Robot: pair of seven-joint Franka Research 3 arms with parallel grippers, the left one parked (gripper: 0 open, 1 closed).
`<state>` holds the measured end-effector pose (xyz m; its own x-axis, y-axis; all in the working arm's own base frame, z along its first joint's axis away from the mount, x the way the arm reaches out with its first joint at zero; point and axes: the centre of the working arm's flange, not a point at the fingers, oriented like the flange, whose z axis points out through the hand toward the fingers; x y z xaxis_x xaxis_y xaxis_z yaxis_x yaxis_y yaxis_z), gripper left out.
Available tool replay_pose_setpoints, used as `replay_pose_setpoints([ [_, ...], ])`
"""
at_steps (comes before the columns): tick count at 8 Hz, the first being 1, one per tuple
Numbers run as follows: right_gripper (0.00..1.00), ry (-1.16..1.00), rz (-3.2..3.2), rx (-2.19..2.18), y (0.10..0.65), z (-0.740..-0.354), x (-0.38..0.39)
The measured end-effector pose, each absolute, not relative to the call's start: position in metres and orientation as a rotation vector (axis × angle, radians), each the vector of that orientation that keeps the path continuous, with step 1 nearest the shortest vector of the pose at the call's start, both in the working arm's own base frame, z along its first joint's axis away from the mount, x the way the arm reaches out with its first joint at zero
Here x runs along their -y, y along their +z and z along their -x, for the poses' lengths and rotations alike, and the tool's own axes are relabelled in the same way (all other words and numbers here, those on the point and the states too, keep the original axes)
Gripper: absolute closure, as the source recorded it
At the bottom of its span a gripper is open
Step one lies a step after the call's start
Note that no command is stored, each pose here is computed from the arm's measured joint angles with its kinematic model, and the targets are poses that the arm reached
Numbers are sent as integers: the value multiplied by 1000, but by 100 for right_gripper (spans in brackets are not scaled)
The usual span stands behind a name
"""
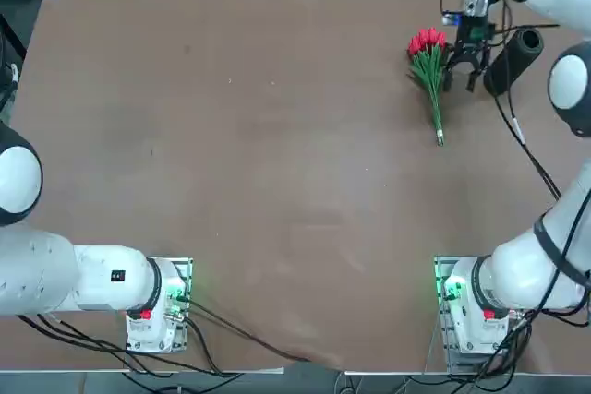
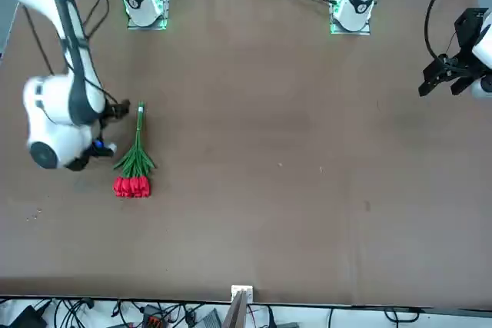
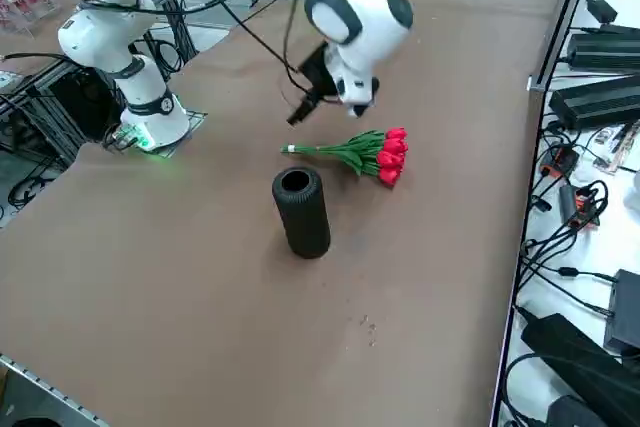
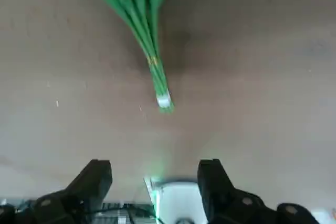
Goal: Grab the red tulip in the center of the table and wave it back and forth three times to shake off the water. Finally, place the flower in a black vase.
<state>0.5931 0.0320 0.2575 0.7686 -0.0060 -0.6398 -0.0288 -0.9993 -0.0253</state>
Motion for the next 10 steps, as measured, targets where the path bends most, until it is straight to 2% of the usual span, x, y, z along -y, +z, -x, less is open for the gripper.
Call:
replay_pose_setpoints([
  [2,0,976,2936,-45,206,-605,-34],
  [4,0,898,2966,-99,177,-615,-38],
  [10,1,856,2986,-115,168,-630,-45],
])
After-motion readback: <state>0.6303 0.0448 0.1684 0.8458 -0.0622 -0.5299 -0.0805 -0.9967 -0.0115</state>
